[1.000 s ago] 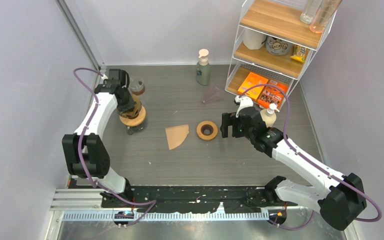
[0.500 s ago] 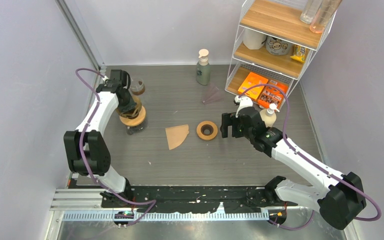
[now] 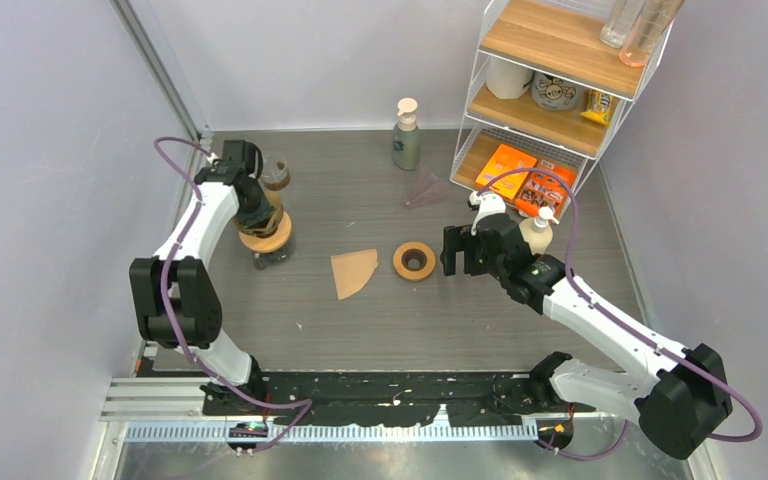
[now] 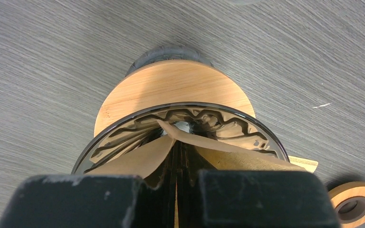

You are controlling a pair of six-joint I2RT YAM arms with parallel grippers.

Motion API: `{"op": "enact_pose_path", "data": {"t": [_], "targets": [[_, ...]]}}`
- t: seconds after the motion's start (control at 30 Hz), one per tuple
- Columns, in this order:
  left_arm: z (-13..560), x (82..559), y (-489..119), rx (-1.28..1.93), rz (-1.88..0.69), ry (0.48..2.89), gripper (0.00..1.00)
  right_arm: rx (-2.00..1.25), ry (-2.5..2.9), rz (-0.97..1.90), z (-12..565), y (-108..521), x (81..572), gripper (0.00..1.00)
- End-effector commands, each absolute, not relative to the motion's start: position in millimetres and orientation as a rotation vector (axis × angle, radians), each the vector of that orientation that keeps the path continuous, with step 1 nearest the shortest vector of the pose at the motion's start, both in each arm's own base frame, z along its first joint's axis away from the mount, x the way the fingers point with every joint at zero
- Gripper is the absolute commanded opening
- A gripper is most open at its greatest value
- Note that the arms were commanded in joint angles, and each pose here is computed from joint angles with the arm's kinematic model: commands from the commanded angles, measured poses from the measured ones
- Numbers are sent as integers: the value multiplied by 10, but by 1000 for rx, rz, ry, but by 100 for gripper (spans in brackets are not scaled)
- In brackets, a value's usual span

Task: Place the coffee filter in the dripper
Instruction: Place the coffee filter in the coffee dripper.

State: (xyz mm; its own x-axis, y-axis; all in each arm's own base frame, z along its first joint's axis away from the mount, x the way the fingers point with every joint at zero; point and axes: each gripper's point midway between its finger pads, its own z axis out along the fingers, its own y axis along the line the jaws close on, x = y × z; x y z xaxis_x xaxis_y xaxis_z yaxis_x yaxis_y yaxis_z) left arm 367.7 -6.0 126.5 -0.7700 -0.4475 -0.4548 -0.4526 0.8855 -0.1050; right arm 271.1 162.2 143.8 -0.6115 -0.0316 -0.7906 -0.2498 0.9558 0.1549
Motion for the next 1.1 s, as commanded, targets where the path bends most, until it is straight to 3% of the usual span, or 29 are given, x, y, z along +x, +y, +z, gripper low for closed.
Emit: {"op": "enact_pose_path", "data": {"t": [0.0, 1.07], "targets": [[1278, 3708, -42, -635, 34, 2570, 6, -185, 2194, 296, 1489, 1609, 2774, 95], [1141, 3643, -81, -595, 33, 2631, 11, -189, 2207, 283, 1454, 1601, 2775, 95]]}}
